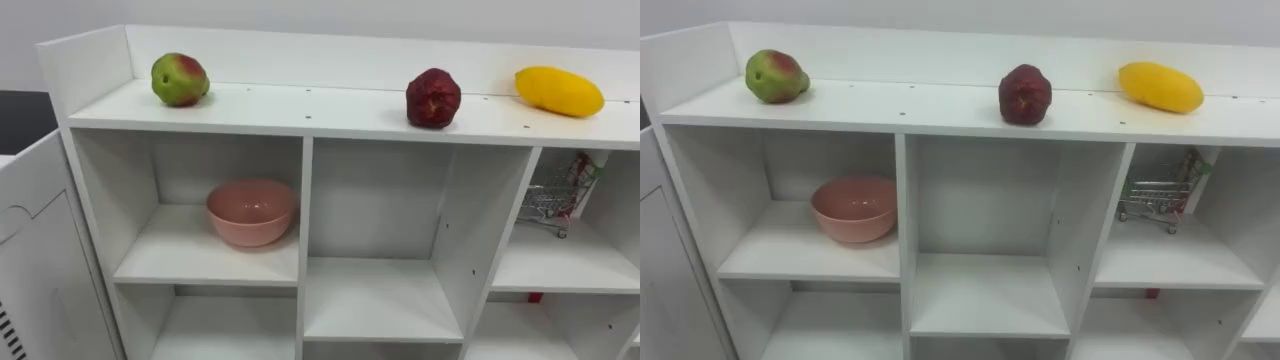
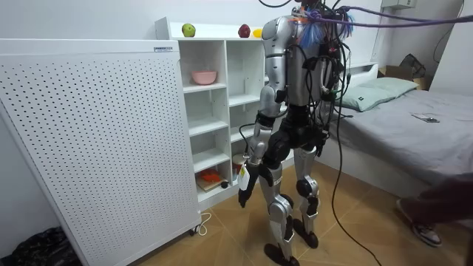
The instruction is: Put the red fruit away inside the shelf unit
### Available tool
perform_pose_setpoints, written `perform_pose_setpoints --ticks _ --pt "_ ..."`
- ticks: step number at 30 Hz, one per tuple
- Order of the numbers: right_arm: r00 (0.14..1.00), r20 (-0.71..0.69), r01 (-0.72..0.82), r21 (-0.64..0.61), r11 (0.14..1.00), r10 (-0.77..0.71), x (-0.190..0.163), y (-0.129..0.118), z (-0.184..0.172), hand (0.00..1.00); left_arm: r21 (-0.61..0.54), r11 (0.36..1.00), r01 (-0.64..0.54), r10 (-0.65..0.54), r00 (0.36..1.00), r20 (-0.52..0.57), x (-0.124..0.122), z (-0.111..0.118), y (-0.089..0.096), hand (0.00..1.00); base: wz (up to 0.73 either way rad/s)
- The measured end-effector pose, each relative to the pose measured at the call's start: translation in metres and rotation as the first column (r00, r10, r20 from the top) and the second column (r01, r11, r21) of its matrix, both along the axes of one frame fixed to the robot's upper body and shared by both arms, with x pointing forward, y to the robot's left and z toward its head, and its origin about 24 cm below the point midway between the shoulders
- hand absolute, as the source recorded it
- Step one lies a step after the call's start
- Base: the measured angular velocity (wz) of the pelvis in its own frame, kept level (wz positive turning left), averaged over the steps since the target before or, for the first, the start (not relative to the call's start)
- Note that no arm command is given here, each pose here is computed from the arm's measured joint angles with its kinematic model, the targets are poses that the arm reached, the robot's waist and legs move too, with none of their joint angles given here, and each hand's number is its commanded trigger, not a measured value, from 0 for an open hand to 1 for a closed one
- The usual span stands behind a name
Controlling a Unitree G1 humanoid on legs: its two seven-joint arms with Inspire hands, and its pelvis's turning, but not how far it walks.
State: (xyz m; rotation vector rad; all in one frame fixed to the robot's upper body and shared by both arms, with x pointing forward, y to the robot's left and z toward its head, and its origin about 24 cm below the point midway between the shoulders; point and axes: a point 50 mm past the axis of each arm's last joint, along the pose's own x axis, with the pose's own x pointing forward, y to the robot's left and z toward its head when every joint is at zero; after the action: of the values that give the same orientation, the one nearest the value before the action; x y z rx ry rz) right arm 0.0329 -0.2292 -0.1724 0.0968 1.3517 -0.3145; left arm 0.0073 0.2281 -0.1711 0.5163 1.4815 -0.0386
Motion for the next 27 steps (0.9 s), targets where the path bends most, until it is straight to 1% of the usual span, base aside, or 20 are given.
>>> perform_pose_setpoints --ticks 9,15,20,23,25,26,27 --pt "1.000 -0.001 0.006 -0.007 1.000 -0.006 0.000 0.000 0.000 0.00 -0.002 1.000 0.004 -0.004 1.000 0.012 0.006 0.000 0.000 0.00 0.00" --pt "1.000 -0.006 0.018 -0.032 0.999 -0.018 0.000 0.000 0.000 0.00 0.001 1.000 0.001 -0.001 1.000 0.010 0.005 0.000 0.000 0.00 0.00" --pt "0.998 0.009 0.069 -0.033 0.997 -0.068 0.005 -0.002 0.001 0.00 0.001 1.000 0.003 -0.003 1.000 0.022 0.007 0.000 0.000 0.00 0.00" --pt "0.992 0.069 0.112 -0.029 0.993 -0.110 0.019 -0.004 0.003 0.00 0.000 1.000 0.006 -0.005 0.999 0.043 0.011 0.001 0.001 0.00 0.00" --pt "0.968 0.161 0.200 -0.019 0.980 -0.194 0.042 -0.009 0.008 0.00 0.005 1.000 -0.001 0.001 0.998 0.066 0.015 0.002 0.002 0.00 0.00" --pt "0.960 0.192 0.211 -0.022 0.977 -0.203 0.049 -0.010 0.011 0.00 0.008 1.000 -0.002 0.002 0.997 0.076 0.017 0.002 0.003 0.00 0.00" --pt "0.940 0.275 0.219 -0.028 0.975 -0.203 0.068 -0.013 0.018 0.00 0.016 1.000 -0.002 0.000 0.995 0.099 0.019 0.003 0.003 0.00 0.00"
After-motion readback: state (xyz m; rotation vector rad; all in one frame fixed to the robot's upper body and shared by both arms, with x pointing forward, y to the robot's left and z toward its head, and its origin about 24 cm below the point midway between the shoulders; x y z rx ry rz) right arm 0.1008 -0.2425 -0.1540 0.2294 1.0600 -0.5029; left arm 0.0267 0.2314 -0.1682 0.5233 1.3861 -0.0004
